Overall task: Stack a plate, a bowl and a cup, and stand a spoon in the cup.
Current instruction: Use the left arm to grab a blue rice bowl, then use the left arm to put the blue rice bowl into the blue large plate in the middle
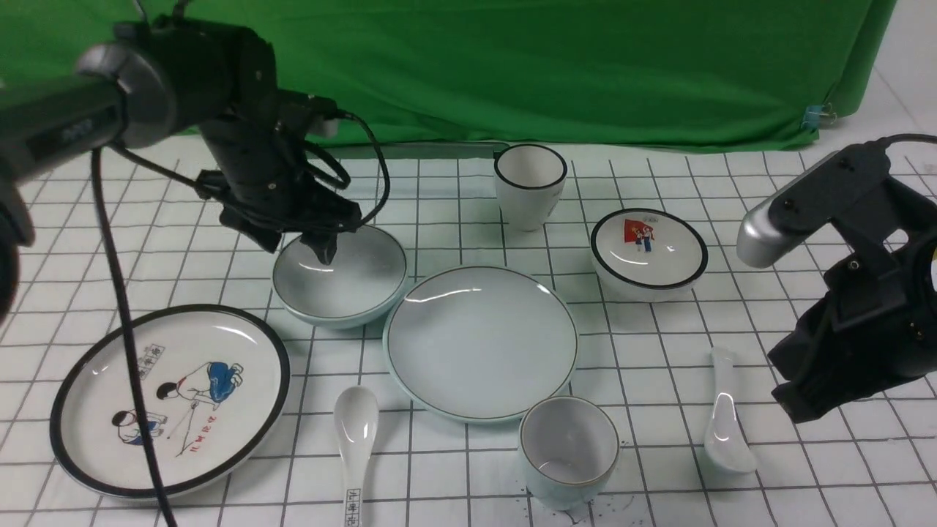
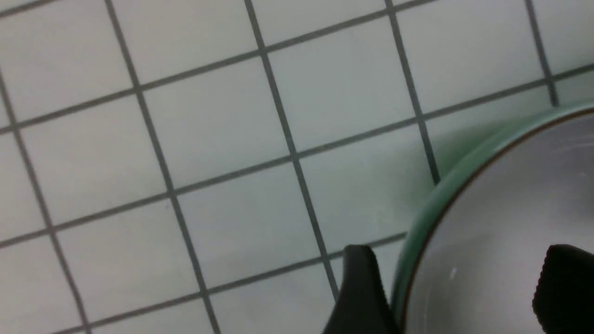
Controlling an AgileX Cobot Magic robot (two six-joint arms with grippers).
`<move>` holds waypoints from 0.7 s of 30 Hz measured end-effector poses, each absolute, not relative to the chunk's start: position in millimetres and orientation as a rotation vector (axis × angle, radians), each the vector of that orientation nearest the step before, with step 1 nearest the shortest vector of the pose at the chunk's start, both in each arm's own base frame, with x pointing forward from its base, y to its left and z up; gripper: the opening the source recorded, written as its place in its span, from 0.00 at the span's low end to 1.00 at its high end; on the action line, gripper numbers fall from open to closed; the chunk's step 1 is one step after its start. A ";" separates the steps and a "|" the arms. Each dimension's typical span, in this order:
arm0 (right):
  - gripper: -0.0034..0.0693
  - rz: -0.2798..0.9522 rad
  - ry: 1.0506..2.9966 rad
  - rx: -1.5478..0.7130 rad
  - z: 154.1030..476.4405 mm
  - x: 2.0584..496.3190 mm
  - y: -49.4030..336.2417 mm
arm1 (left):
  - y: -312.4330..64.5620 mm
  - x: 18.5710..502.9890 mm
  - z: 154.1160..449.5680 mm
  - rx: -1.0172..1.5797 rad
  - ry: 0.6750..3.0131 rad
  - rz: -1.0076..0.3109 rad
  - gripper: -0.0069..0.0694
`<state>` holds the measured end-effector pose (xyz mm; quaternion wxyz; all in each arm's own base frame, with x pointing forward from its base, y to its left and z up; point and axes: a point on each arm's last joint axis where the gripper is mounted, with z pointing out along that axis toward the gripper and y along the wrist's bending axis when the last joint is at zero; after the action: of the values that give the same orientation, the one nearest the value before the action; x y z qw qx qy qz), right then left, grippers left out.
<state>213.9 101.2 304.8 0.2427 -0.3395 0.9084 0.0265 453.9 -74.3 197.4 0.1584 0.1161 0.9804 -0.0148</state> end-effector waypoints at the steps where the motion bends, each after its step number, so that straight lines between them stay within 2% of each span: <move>1: 0.06 0.073 2.483 -0.928 304.8 213.9 101.2 | -74.5 455.5 189.2 0.332 2.821 -0.042 0.58; 3: 0.06 0.073 2.483 -0.927 304.8 213.9 101.2 | -74.6 456.2 184.4 0.331 2.832 -0.042 0.52; 4: 0.06 0.074 2.481 -0.923 304.9 214.1 101.3 | -74.5 456.7 180.6 0.334 2.841 -0.038 0.41; 6: 0.07 0.075 2.473 -0.919 305.3 214.8 101.6 | -74.0 457.1 179.9 0.335 2.842 -0.033 0.30; 7: 0.07 0.075 2.473 -0.919 305.3 214.8 101.6 | -74.1 457.1 179.9 0.334 2.842 -0.036 0.29; 8: 0.07 0.075 2.469 -0.916 305.5 215.1 101.7 | -73.5 457.6 185.3 0.328 2.832 -0.041 0.22; 11: 0.07 0.076 2.468 -0.916 305.6 215.2 101.8 | -74.8 454.9 199.8 0.345 2.821 -0.054 0.12; 15: 0.07 0.075 2.466 -0.918 305.6 215.2 101.8 | -75.8 451.1 217.6 0.372 2.795 -0.055 0.08; 18: 0.07 0.071 2.463 -0.922 306.7 215.2 101.6 | -75.8 441.0 255.6 0.396 2.717 -0.085 0.08; 20: 0.07 0.064 2.456 -0.923 310.1 215.1 101.0 | -78.1 433.9 275.7 0.400 2.675 -0.136 0.08; 21: 0.07 0.054 2.444 -0.923 314.7 214.8 100.2 | -81.2 425.8 296.1 0.401 2.633 -0.201 0.08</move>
<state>214.8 100.2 314.7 0.2612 -0.3410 0.9028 0.0200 425.8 -81.2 296.1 0.2331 0.1461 0.9586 -0.0733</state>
